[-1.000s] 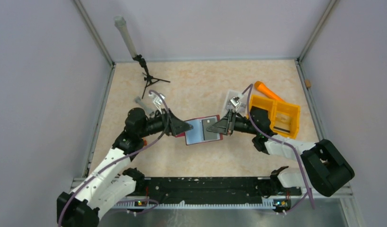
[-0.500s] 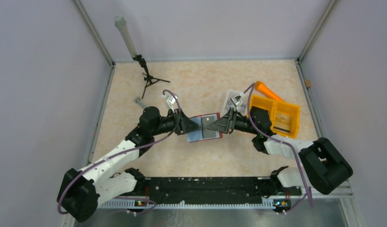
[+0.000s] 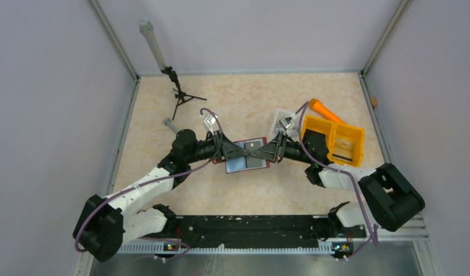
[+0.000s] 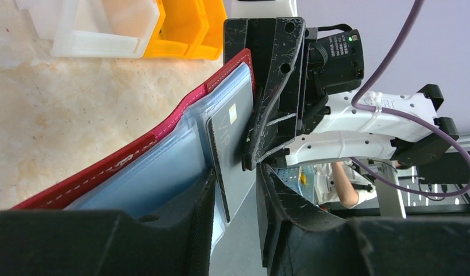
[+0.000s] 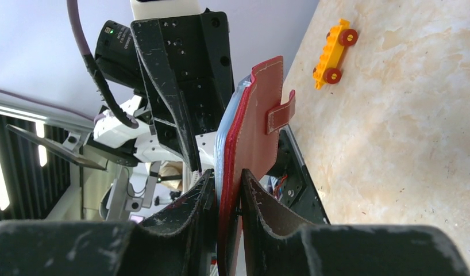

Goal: Take the credit cards out of the card holder
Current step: Remove the credit card from the card holder.

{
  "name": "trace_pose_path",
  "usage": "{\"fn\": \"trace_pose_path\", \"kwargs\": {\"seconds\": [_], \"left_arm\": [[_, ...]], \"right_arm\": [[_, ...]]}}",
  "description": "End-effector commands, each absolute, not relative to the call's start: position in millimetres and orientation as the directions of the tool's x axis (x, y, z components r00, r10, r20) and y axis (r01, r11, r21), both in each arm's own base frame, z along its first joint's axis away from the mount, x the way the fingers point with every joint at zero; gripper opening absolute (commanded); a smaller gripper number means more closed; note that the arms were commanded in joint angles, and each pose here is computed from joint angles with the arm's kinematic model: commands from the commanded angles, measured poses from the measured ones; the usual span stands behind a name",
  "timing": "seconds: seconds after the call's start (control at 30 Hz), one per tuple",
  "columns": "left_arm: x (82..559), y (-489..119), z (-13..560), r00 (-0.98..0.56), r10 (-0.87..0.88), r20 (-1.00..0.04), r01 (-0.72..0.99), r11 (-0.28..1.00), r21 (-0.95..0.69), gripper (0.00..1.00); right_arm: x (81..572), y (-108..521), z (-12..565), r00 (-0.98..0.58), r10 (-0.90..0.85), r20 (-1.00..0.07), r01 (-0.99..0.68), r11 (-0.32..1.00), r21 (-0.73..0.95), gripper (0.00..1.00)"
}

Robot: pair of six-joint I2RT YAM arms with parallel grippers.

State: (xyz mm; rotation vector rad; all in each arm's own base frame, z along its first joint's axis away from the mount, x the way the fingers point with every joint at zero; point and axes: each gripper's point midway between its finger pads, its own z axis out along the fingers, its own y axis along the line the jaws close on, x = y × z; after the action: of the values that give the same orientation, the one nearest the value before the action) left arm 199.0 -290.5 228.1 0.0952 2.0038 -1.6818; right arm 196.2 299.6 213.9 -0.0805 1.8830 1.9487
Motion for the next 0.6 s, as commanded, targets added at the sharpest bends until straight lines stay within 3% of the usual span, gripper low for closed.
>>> {"fn": "trace_pose_path", "kwargs": {"seconds": [0.0, 0.27, 0.57], "left_arm": [[191, -297, 241, -0.865, -0.253, -0.433, 0.408, 0.146, -0.901, 0.36], [179, -299, 265, -0.867, -0.257, -0.428, 0.449, -0.027, -0.893, 0.31], [189, -299, 261, -0.844, -0.295, -0.448, 0.463, 0.023, -0.886, 0.16]], "right_arm": [[189, 302, 239, -0.883, 0.261, -0.391, -0.423, -0.076, 0.903, 0.21], [189, 304, 242, -0.891, 0.253, -0.376, -0.412, -0.103, 0.905, 0.20], [187, 305, 248, -0.893, 0.249, -0.374, -0.413, -0.127, 0.902, 0.18]]}}
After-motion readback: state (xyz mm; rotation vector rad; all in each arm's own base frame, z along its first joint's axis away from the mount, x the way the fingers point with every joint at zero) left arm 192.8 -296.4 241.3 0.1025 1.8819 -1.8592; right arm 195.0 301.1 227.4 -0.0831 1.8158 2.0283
